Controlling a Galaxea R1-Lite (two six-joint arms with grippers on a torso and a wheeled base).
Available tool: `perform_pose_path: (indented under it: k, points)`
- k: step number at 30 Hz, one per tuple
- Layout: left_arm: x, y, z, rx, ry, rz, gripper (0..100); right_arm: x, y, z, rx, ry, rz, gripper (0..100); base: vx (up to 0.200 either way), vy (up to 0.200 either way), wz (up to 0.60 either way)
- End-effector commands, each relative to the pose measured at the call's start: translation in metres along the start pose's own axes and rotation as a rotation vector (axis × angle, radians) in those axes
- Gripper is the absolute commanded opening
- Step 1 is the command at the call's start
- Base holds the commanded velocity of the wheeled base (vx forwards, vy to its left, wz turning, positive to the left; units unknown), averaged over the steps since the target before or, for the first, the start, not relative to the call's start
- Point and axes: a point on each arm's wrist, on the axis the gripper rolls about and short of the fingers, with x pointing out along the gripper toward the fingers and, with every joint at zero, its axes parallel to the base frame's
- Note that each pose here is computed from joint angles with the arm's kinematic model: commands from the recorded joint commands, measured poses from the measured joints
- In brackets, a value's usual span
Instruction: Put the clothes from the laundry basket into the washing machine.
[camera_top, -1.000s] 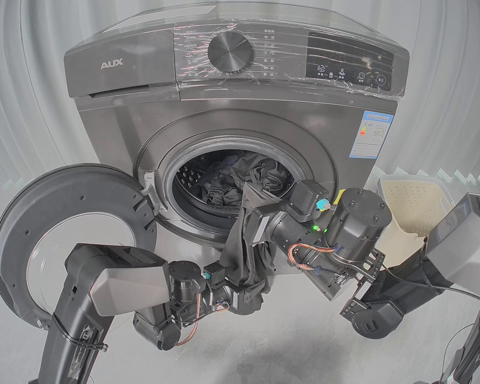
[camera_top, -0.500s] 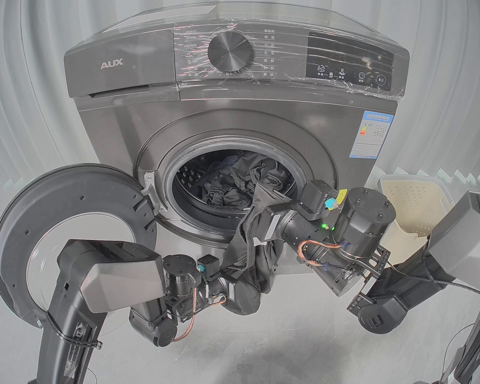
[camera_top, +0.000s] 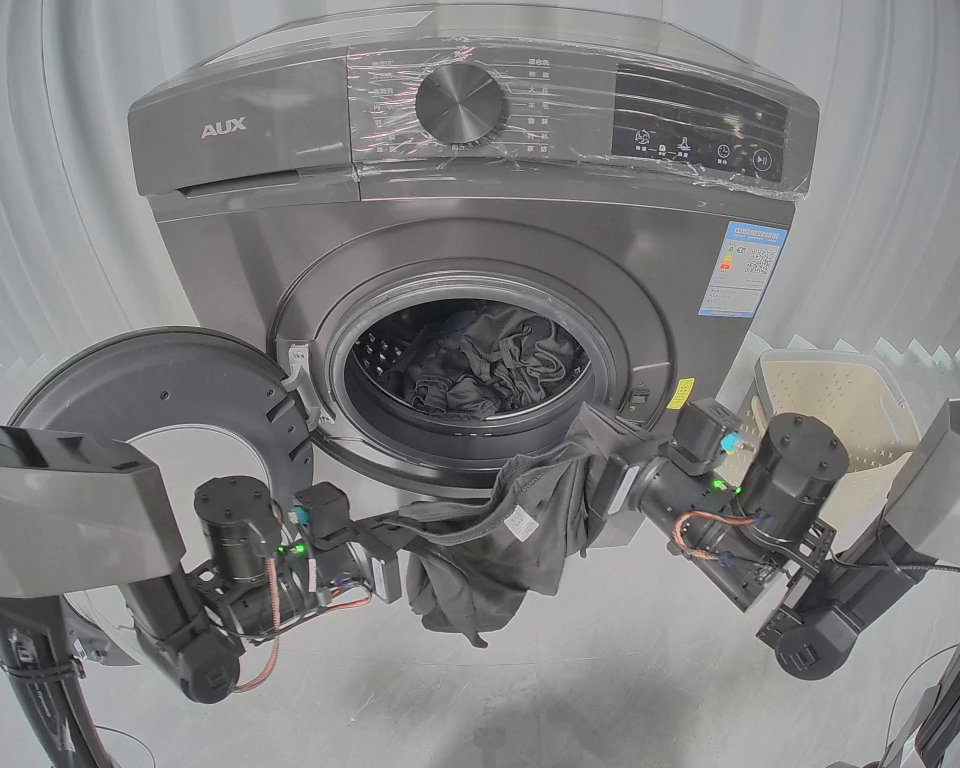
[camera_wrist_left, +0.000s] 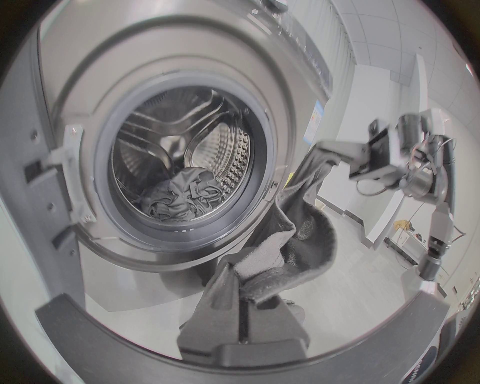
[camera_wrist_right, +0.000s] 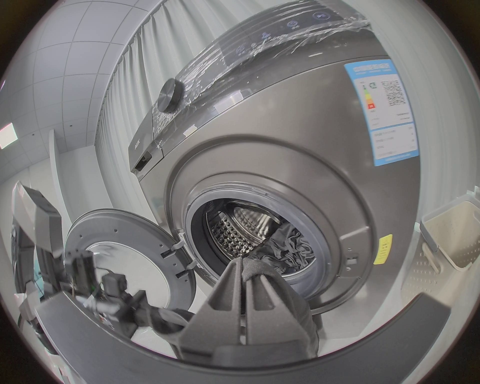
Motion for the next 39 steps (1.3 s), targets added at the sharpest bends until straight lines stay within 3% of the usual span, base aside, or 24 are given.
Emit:
perform_pose_path:
  k: [1,6,14,29,34,39]
  points:
    - [-0.047,-0.008,0.034,0.034,-0.080,-0.019,0,-0.026,-0.017,-0.004,-0.008,0.040,-0.011,0,0.000,0.000,0.00]
    - [-0.055,-0.006,0.044,0.043,-0.117,-0.024,0,-0.042,-0.015,-0.002,0.012,0.063,0.010,0,0.000,0.000,0.00]
    - [-0.060,0.003,0.057,0.051,-0.172,0.012,0,-0.062,-0.018,0.001,-0.020,0.085,0.004,0,0.000,0.000,0.00]
    - [-0.061,0.003,0.076,0.070,-0.248,0.012,0,-0.066,-0.020,0.012,-0.038,0.048,0.000,0,0.000,0.000,0.00]
    - [-0.061,0.005,0.084,0.042,-0.282,0.016,0,-0.064,-0.019,0.014,-0.035,0.034,-0.002,0,0.000,0.000,0.00]
    - [-0.060,0.006,0.087,0.042,-0.293,0.019,0,-0.060,-0.017,0.017,-0.026,0.013,0.001,0,0.000,0.000,0.00]
